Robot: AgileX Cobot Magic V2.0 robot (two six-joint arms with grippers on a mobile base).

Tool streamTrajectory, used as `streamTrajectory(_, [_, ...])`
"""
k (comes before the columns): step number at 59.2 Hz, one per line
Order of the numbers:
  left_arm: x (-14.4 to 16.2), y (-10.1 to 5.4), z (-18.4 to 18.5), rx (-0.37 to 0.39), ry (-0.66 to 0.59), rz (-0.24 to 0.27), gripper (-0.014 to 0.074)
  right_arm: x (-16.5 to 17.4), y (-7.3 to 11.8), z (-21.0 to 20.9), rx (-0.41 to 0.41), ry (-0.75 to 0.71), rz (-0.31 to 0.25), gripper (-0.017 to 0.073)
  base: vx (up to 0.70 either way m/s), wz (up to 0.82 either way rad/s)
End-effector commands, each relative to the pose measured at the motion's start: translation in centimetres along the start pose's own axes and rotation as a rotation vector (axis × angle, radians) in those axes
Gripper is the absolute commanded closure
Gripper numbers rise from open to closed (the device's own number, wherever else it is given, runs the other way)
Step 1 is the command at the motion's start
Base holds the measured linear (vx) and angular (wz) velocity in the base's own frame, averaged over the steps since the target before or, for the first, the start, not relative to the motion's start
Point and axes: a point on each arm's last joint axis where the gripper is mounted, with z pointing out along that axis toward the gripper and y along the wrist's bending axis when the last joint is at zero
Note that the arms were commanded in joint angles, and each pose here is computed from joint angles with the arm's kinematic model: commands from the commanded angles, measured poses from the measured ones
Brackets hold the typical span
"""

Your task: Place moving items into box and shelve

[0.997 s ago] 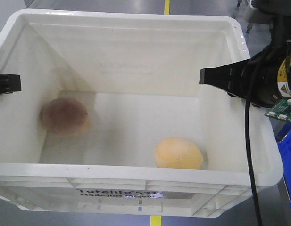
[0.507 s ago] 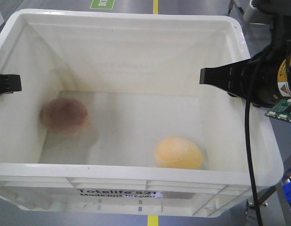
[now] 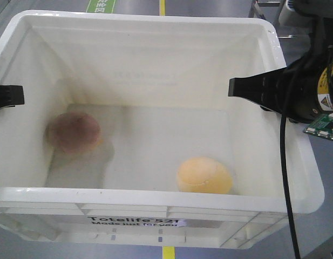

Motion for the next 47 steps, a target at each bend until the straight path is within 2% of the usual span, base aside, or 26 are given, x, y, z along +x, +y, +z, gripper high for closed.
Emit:
streamTrajectory(1, [-1.91,0.43,-1.75,0.003,-0.175,0.024,0.0485,-1.94,-1.3,-1.66,0.038,-0.156,-0.02,0.0571,0.4,-0.14])
streamTrajectory(47, [-1.91,0.43,-1.75,0.003,-0.175,0.024,0.0485,-1.94,-1.3,-1.66,0.038,-0.156,-0.02,0.0571,0.37,-0.1])
